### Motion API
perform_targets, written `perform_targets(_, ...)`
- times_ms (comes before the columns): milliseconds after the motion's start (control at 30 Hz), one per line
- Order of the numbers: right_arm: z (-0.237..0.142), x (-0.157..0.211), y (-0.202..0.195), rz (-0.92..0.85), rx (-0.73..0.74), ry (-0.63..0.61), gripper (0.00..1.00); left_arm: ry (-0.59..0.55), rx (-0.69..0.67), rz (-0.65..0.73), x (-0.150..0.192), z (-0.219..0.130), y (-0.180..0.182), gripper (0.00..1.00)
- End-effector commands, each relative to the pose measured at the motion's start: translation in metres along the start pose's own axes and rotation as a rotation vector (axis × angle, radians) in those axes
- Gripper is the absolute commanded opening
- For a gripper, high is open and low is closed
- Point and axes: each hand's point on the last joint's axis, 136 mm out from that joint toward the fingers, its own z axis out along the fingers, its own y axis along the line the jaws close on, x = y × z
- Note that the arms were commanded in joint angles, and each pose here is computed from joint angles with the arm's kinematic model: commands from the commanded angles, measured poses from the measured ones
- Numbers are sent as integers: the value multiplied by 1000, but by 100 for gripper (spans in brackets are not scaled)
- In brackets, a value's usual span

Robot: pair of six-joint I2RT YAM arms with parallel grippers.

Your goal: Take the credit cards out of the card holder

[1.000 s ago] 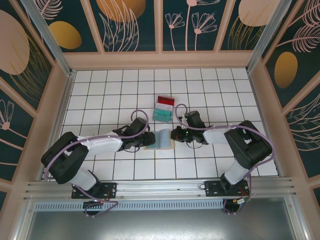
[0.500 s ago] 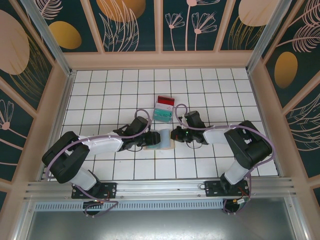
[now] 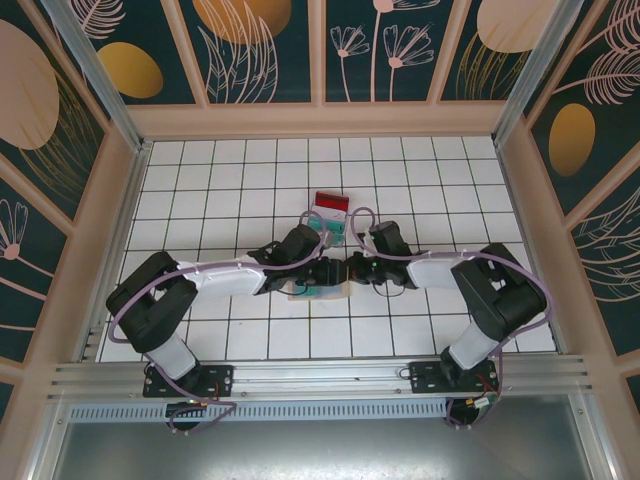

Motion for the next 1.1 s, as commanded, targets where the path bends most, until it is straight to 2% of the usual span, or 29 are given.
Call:
perform_targets(0,-16,-12,0,-13,25,-49,13,35,-15,22,4,4,3,45)
perform_targets(67,-26,-17,-7,-1,41,-74,23,25,-41,21,3,2,7,44)
perform_targets(267,-47,-25,-6,-6,61,-121,39,-42,-111,31,-6,-18,17,44)
perform_targets(400,-49,-28,8,-27,27,-119,40,-87,-170,10,-11,-33,32,44)
perform_targets(467,-46,-26,14,-40,20,-106,37,-120,-218,-23,-14,-42,48,43)
perform_targets(533,-41,-23,19,-52,19,-91,29,-129,-247,-58,-12,-48,62,43)
perform_targets(600,-36,-21,21,-58,19,-79,17,-124,-269,-83,-7,-50,73,43)
perform_targets(700,-26,-10,22,-70,18,-42,6,-107,-280,-103,0,-47,80,43)
perform_targets(1067,-5,4,2,-63,88,12,0,-88,-326,-139,10,-42,96,43)
